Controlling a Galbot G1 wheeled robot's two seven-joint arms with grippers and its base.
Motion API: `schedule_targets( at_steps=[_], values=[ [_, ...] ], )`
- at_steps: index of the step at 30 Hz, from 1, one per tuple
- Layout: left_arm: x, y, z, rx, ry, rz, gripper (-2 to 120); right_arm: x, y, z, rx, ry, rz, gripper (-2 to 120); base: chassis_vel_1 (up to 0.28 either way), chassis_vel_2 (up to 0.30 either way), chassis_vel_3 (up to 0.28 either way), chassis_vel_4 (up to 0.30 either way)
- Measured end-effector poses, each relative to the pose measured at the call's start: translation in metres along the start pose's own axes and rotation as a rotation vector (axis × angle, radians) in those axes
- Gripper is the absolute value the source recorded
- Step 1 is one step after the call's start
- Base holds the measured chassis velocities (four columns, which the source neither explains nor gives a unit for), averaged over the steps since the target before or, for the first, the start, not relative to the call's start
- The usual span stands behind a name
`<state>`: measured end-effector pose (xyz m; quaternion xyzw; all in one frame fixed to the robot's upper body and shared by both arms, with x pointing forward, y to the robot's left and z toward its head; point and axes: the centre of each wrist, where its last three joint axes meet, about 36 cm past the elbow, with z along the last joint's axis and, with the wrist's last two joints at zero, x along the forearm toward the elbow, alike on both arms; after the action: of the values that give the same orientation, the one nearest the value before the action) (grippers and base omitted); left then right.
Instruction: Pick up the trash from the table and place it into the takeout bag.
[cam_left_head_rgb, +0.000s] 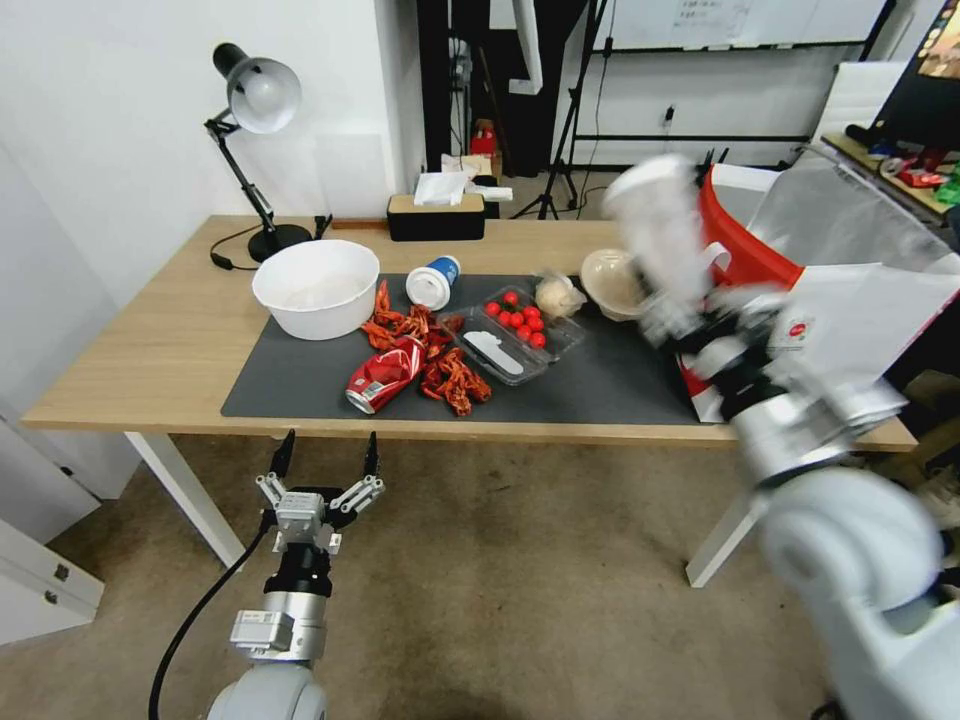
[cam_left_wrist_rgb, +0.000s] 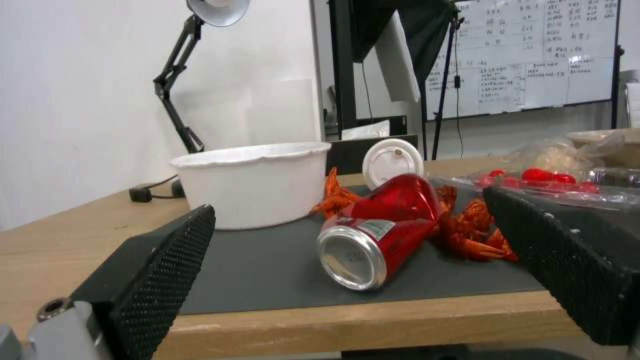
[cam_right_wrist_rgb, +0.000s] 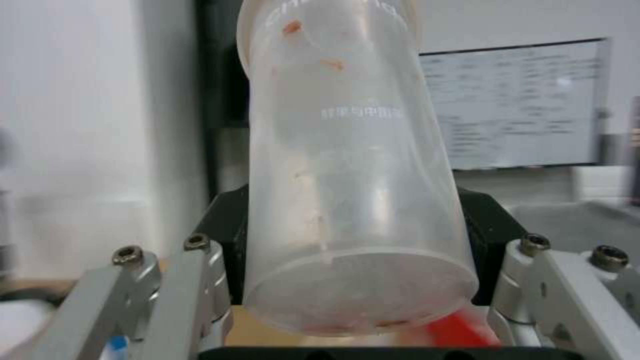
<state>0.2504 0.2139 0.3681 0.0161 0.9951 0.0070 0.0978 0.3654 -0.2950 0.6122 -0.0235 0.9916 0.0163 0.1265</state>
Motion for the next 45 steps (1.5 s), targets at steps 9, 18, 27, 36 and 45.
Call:
schedule_targets(
  at_steps=[9, 18, 27, 36, 45],
  values=[
    [-0.002, 0.002, 0.002, 0.008, 0.006, 0.004, 100, -0.055, -0.056, -0.021, -0.012, 0.108, 0.273, 53, 0.0, 0.0, 0.0, 0.0],
    [-0.003, -0.003, 0.005, 0.018, 0.009, 0.011, 100, -0.074, -0.072, 0.001, -0.004, 0.192, 0.343, 68, 0.0, 0.0, 0.0, 0.0],
    [-0.001, -0.003, 0.005, 0.011, 0.013, 0.013, 100, -0.075, -0.065, 0.004, -0.004, 0.216, 0.302, 99, 0.0, 0.0, 0.0, 0.0],
    [-0.003, -0.003, 0.001, 0.014, 0.003, 0.016, 100, -0.052, -0.046, -0.011, -0.069, 0.101, 0.144, 100, 0.0, 0.0, 0.0, 0.0],
    [-0.003, 0.004, -0.001, 0.02, -0.001, 0.008, 100, 0.019, 0.004, 0.005, -0.136, 0.035, -0.132, 100, 0.0, 0.0, 0.0, 0.0]
  ],
)
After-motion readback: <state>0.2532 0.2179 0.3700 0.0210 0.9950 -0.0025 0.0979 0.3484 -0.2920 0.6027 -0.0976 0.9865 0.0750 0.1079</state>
